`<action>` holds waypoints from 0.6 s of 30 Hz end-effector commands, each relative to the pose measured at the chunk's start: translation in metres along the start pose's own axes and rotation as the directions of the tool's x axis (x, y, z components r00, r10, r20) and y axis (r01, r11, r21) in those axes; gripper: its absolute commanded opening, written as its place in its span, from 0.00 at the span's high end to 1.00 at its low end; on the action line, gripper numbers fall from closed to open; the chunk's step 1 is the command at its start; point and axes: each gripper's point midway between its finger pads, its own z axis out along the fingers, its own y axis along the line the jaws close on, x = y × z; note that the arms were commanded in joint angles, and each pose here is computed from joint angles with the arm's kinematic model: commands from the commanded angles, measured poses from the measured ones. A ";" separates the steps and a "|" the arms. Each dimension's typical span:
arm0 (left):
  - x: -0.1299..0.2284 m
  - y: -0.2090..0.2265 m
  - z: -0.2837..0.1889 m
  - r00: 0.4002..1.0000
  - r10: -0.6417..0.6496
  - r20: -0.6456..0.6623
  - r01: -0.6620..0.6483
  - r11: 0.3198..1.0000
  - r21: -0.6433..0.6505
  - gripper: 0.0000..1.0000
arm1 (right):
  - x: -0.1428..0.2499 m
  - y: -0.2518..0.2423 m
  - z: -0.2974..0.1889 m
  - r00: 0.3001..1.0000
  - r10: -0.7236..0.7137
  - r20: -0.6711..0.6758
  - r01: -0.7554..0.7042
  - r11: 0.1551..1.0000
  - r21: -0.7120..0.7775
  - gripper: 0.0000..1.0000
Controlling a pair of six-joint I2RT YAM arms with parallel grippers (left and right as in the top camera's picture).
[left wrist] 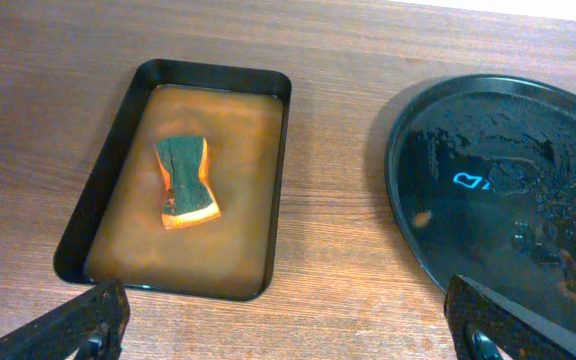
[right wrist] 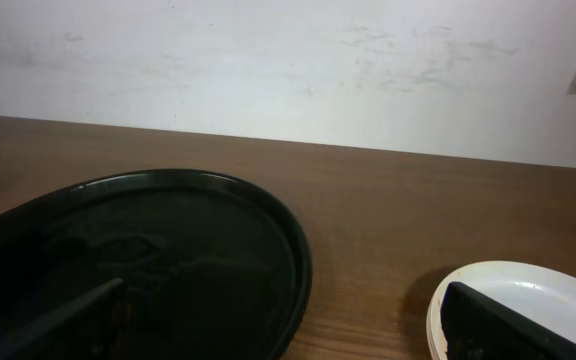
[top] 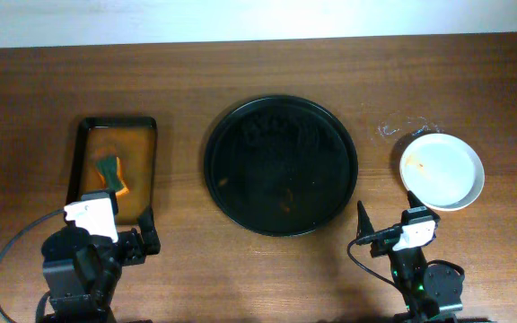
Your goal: Clean dirty plates on tray and stack at the side
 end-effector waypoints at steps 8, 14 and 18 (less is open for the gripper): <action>0.001 -0.002 0.000 1.000 -0.003 -0.001 0.003 1.000 0.010 0.01 | 0.003 0.002 0.000 1.000 -0.002 -0.008 0.002 1.000 -0.006 0.01; 0.015 -0.004 -0.008 0.998 0.010 0.068 -0.012 1.000 0.021 0.01 | 0.003 0.002 0.000 1.000 -0.002 -0.008 0.002 1.000 -0.006 0.01; 0.040 -0.016 0.018 0.974 0.038 0.223 -0.058 0.995 0.083 0.01 | 0.003 0.002 0.000 1.000 -0.002 -0.008 0.002 1.000 -0.006 0.01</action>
